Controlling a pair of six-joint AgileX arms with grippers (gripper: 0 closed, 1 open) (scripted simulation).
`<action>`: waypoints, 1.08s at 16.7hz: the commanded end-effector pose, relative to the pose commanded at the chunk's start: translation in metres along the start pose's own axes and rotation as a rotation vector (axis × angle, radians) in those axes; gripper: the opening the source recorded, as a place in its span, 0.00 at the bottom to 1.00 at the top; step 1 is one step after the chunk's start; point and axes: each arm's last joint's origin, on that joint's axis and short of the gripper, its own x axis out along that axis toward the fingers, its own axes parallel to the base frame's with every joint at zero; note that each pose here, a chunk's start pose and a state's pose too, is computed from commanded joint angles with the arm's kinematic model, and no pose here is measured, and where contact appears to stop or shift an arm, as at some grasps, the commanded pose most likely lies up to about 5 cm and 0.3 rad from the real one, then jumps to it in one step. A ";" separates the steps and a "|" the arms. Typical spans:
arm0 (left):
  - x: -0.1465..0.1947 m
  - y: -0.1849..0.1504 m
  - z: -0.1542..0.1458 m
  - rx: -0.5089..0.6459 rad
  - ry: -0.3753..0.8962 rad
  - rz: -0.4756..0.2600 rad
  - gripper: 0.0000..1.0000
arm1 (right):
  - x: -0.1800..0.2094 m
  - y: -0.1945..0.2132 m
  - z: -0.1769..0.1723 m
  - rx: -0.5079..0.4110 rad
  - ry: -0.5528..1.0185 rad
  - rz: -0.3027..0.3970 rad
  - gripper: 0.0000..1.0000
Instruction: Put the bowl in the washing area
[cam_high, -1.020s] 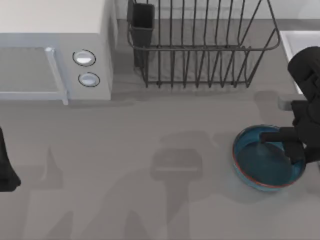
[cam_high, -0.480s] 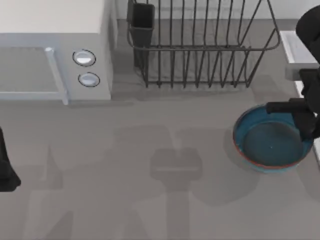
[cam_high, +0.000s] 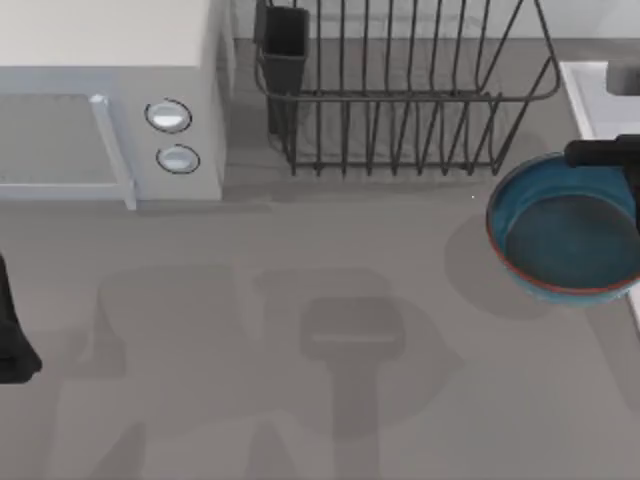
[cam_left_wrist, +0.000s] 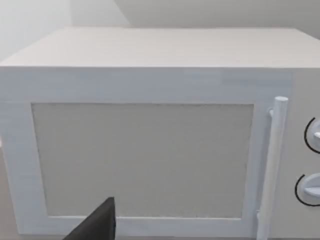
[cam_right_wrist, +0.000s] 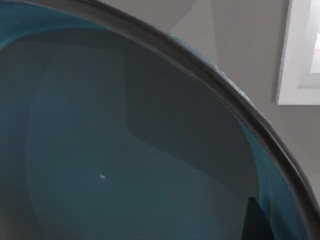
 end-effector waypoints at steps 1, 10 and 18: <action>0.000 0.000 0.000 0.000 0.000 0.000 1.00 | 0.000 0.000 0.000 0.000 0.000 0.000 0.00; 0.000 0.000 0.000 0.000 0.000 0.000 1.00 | 0.030 -0.016 0.013 0.023 -0.133 0.142 0.00; 0.000 0.000 0.000 0.000 0.000 0.000 1.00 | 0.103 -0.090 0.030 0.083 -0.604 0.341 0.00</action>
